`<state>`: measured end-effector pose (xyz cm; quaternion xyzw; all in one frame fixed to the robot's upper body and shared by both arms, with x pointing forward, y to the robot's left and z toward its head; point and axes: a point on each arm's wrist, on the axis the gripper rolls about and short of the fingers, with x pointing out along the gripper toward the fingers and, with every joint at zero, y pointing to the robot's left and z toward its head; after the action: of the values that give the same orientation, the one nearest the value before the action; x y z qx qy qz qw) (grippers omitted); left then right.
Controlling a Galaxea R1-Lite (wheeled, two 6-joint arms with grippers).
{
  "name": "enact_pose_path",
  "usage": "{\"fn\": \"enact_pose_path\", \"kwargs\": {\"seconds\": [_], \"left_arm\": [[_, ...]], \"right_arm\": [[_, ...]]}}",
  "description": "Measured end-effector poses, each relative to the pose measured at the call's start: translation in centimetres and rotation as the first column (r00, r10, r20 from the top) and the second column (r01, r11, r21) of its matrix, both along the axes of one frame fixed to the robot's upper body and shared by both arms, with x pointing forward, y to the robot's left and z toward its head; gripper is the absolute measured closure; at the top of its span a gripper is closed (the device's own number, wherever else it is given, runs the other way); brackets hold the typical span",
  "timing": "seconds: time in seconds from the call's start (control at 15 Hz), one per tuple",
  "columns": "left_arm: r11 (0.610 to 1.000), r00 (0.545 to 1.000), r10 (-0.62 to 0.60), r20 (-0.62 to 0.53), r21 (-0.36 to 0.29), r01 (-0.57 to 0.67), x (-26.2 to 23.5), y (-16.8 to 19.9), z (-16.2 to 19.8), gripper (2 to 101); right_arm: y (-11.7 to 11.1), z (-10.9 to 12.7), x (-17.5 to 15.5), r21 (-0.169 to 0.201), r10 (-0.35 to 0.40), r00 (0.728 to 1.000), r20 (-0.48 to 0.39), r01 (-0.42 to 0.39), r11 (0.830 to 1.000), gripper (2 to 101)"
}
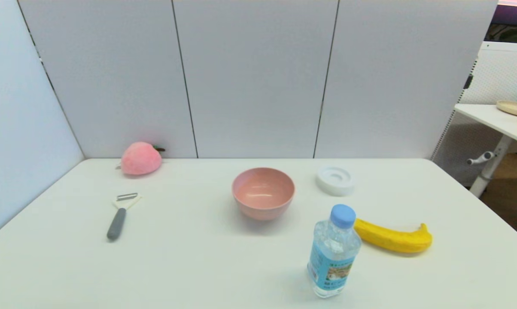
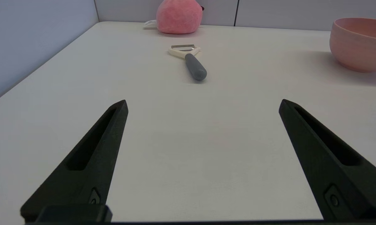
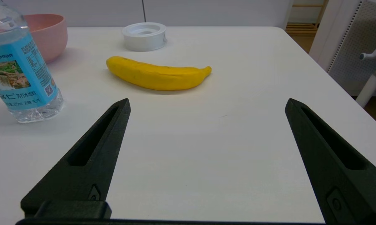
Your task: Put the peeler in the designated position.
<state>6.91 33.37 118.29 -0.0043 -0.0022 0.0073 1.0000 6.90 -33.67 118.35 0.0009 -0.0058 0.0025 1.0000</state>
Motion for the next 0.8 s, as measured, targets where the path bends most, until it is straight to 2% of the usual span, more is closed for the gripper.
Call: {"fn": "enact_pose_path", "kwargs": {"seconds": [0.53,0.67,0.8], "left_arm": [[1.000,1.000,0.000,0.000,0.000,0.000,0.00,0.00,0.00,5.3],[0.999,1.000,0.007,0.001,-0.036,-0.007,0.00,0.02,0.00,5.3],[0.999,1.000,0.008,0.001,-0.044,-0.008,0.00,0.02,0.00,5.3]], "right_arm": [[0.00,0.00,0.00,0.000,0.000,1.000,0.000,0.000,1.000,4.3],[0.00,0.00,0.00,0.000,0.000,1.000,0.000,0.000,1.000,4.3],[0.00,0.00,0.00,0.000,0.000,1.000,0.000,0.000,1.000,4.3]]}}
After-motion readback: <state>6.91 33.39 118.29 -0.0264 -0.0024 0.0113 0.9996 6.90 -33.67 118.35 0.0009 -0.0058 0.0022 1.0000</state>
